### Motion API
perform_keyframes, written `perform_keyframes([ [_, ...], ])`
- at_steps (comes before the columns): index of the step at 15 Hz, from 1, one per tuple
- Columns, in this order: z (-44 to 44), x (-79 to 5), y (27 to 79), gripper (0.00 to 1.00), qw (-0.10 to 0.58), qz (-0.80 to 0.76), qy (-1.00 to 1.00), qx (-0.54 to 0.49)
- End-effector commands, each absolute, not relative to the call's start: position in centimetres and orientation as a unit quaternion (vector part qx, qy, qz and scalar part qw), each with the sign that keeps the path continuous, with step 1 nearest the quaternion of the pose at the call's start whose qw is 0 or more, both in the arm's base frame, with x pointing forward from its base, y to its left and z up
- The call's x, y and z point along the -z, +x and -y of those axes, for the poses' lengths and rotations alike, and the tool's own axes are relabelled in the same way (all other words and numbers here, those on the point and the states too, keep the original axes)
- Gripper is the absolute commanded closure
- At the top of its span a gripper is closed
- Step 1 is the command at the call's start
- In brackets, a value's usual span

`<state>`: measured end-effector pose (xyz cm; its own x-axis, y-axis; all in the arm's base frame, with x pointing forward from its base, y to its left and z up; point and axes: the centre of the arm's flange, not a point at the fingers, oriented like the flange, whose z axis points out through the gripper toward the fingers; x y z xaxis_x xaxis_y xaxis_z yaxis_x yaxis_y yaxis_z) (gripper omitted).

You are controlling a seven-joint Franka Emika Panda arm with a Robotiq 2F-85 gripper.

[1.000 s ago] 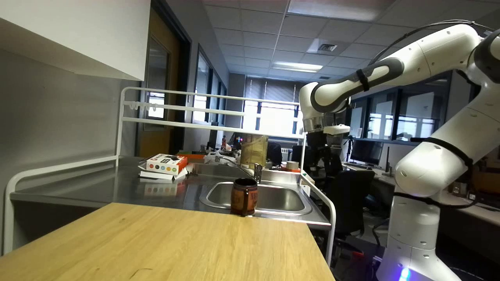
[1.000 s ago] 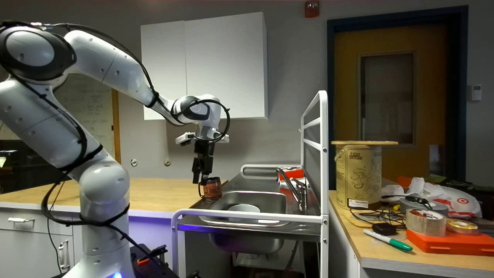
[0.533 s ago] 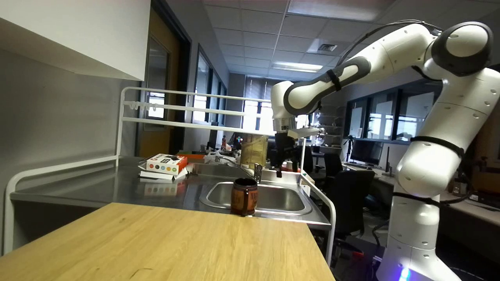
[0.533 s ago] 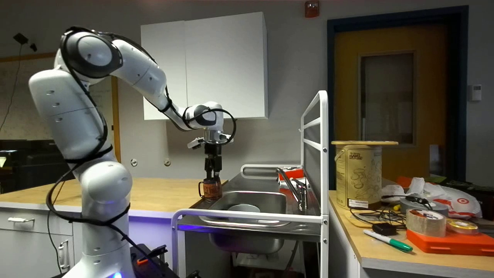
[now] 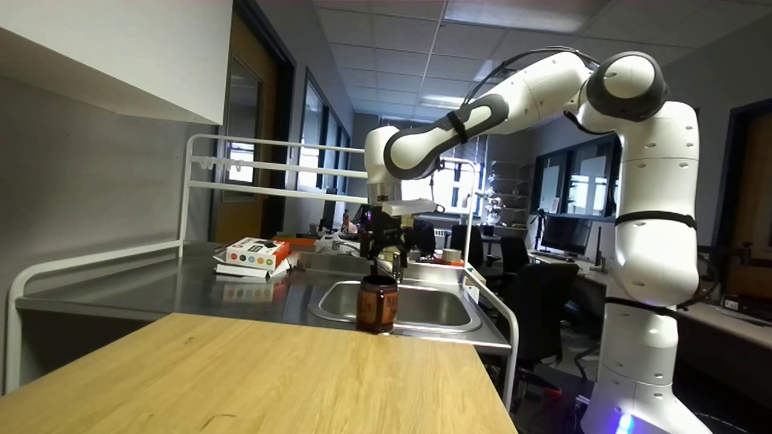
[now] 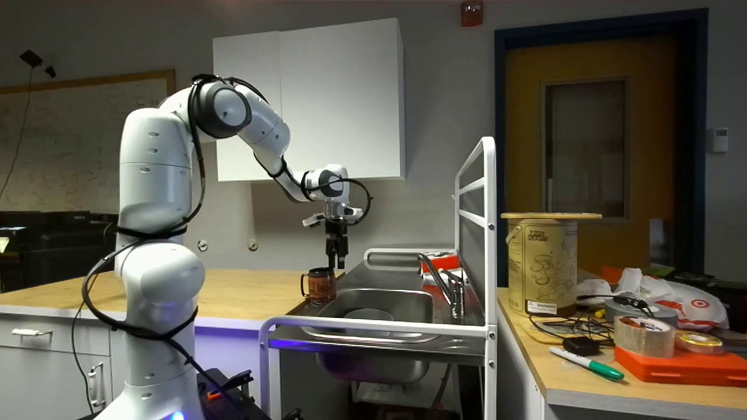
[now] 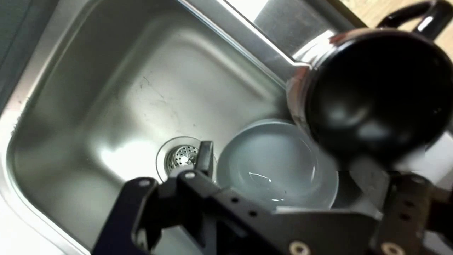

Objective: Put the mug in the sink

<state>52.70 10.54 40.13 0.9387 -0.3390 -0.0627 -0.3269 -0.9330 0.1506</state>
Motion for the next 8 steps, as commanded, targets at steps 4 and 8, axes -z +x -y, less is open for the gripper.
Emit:
perform_keyframes([
  [4, -11.5, -39.5, 58.4, 0.0, 0.061, 0.202, 0.976, 0.059],
  [8, -11.5, -39.5, 57.4, 0.0, 0.061, 0.217, 0.971, 0.084],
])
